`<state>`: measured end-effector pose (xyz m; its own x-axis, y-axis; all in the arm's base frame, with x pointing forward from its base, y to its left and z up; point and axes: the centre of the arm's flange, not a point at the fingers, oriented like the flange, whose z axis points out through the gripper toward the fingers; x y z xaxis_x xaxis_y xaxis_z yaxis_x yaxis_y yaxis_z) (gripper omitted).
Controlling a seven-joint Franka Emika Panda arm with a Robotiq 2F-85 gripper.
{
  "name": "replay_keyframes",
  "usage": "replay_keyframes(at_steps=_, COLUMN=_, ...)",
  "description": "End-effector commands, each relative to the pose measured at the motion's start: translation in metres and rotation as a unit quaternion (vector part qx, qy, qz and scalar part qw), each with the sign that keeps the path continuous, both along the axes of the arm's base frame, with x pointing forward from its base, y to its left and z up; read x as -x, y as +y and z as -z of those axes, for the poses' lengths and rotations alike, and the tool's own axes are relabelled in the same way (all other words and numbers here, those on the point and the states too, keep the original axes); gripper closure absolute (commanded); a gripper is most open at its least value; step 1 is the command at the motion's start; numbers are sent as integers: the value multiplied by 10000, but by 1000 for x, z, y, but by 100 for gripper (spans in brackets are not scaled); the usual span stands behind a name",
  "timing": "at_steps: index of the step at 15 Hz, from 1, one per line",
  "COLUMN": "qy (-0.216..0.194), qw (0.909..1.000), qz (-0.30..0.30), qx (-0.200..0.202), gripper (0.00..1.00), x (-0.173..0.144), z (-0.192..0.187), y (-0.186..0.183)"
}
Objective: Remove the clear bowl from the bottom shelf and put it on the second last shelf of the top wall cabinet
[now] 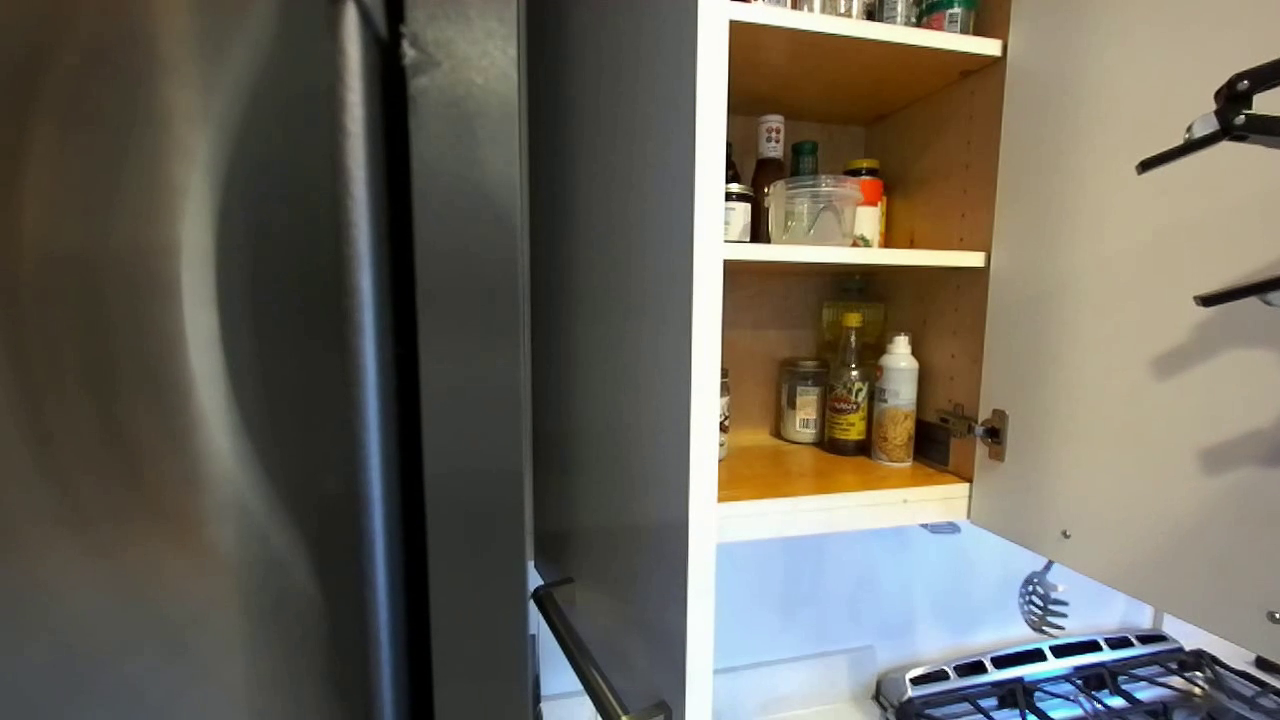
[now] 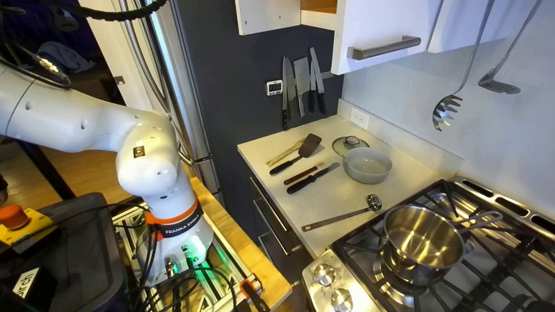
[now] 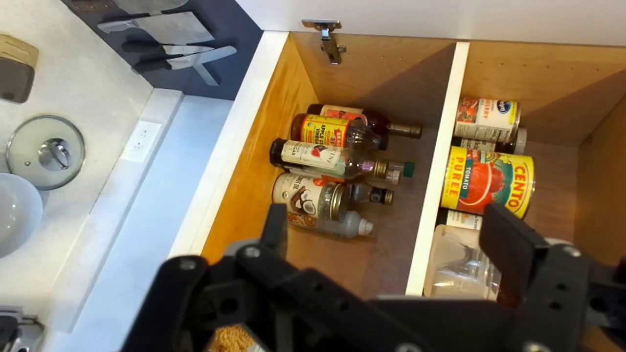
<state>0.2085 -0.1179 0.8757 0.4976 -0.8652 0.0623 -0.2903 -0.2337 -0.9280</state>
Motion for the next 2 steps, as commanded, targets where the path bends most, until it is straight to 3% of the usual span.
replay_keyframes(at_steps=1, qy=0, qw=10000, qz=0, qx=-1, gripper=0, x=0, z=0, y=0)
replay_keyframes(at_steps=2, qy=1, qw=10000, qz=-1, qx=-1, gripper=0, x=0, z=0, y=0)
